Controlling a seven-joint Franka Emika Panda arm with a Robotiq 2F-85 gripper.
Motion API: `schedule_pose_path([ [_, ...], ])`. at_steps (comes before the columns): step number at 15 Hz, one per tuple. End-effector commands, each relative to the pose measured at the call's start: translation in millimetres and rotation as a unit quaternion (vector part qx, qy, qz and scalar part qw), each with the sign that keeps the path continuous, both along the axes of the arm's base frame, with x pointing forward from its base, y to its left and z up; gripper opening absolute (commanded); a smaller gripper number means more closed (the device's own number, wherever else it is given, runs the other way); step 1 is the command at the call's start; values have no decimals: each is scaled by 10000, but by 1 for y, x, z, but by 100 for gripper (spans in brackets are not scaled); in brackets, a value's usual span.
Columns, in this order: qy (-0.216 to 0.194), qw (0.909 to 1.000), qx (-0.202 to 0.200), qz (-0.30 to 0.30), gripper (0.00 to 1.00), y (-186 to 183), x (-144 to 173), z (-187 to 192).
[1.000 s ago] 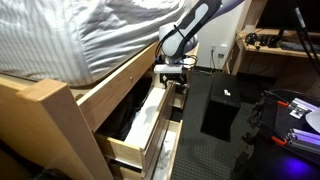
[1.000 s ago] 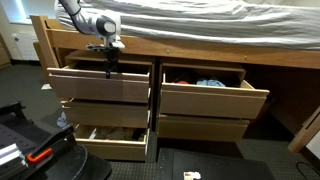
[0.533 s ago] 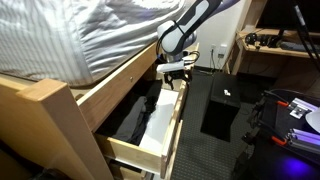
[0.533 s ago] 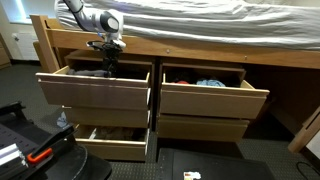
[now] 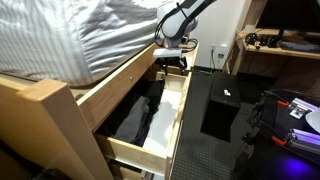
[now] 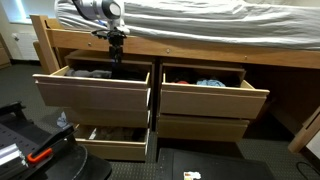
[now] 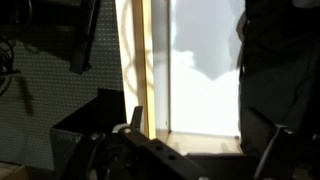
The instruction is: Open then close the top left drawer
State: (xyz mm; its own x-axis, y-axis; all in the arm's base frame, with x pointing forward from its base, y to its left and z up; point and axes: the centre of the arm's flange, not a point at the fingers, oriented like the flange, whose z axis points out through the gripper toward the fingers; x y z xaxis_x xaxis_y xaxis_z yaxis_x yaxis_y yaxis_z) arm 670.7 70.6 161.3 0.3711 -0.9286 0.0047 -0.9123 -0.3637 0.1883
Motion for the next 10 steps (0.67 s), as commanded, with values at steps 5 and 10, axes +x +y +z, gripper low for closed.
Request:
schedule_pose_path([
  [5,1737,9844,-266,32,100,-32,-36,128],
  [10,2791,9600,-195,139,100,-41,-76,129],
])
